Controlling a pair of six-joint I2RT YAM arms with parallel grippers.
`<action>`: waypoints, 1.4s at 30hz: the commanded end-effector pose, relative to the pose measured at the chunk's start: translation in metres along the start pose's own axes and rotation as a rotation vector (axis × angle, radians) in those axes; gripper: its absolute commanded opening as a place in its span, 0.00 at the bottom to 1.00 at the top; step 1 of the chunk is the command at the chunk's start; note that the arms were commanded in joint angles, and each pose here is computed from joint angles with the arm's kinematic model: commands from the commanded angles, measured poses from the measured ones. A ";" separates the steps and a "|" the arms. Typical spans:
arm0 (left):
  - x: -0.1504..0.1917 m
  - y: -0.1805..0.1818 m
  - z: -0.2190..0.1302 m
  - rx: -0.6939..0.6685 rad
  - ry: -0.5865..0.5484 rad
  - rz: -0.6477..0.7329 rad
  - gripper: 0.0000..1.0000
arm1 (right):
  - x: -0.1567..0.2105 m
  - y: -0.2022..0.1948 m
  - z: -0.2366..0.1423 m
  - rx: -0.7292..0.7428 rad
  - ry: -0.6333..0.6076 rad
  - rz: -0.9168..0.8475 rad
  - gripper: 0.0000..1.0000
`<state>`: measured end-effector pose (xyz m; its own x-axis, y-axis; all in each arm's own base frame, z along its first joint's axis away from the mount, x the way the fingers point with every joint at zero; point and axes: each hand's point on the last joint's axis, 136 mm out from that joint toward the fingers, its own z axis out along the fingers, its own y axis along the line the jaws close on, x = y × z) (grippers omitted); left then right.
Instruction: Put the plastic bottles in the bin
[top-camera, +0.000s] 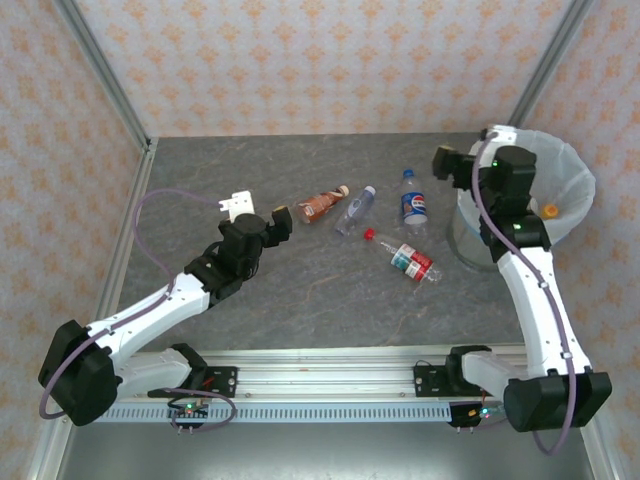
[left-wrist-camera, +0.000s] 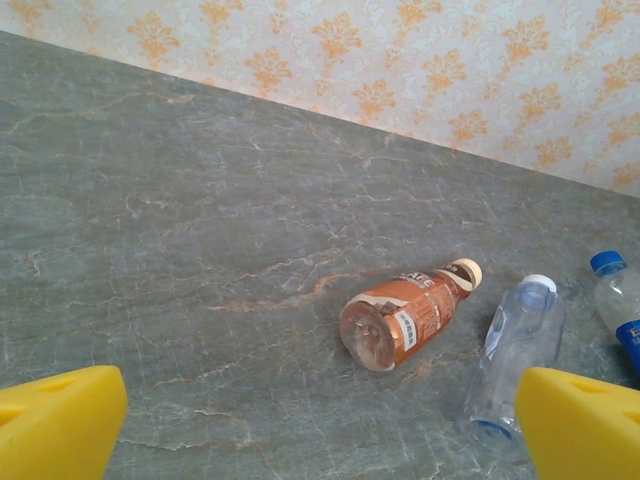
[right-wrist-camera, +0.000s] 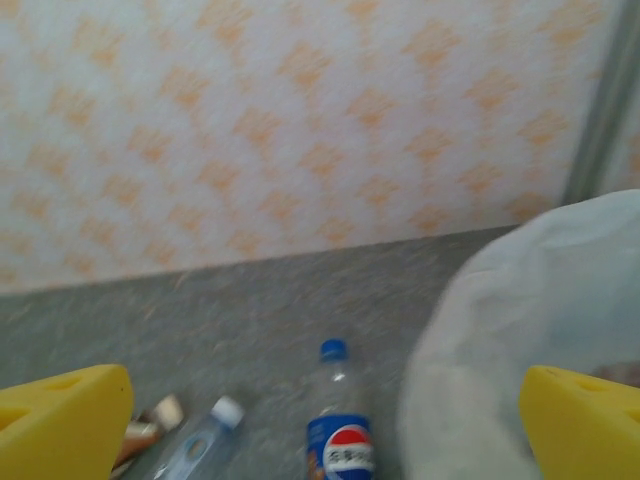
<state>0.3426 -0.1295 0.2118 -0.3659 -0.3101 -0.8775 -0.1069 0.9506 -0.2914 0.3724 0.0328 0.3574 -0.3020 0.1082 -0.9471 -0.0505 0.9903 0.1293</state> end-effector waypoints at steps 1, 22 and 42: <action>-0.006 0.011 0.001 -0.059 -0.028 -0.021 1.00 | 0.022 0.046 -0.002 -0.143 0.111 -0.160 0.99; 0.001 0.002 0.012 -0.039 0.016 -0.013 1.00 | 0.240 0.073 0.037 -0.246 0.893 -0.677 0.99; 0.011 0.006 0.013 -0.021 0.051 -0.007 1.00 | 0.318 0.061 0.053 -0.279 1.124 -0.745 0.81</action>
<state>0.3506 -0.1316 0.1944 -0.4122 -0.2981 -0.8610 -0.1184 0.9545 -0.2738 0.3252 0.1390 0.0577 -0.7248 -0.6751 -0.1374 -0.6691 0.7373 -0.0928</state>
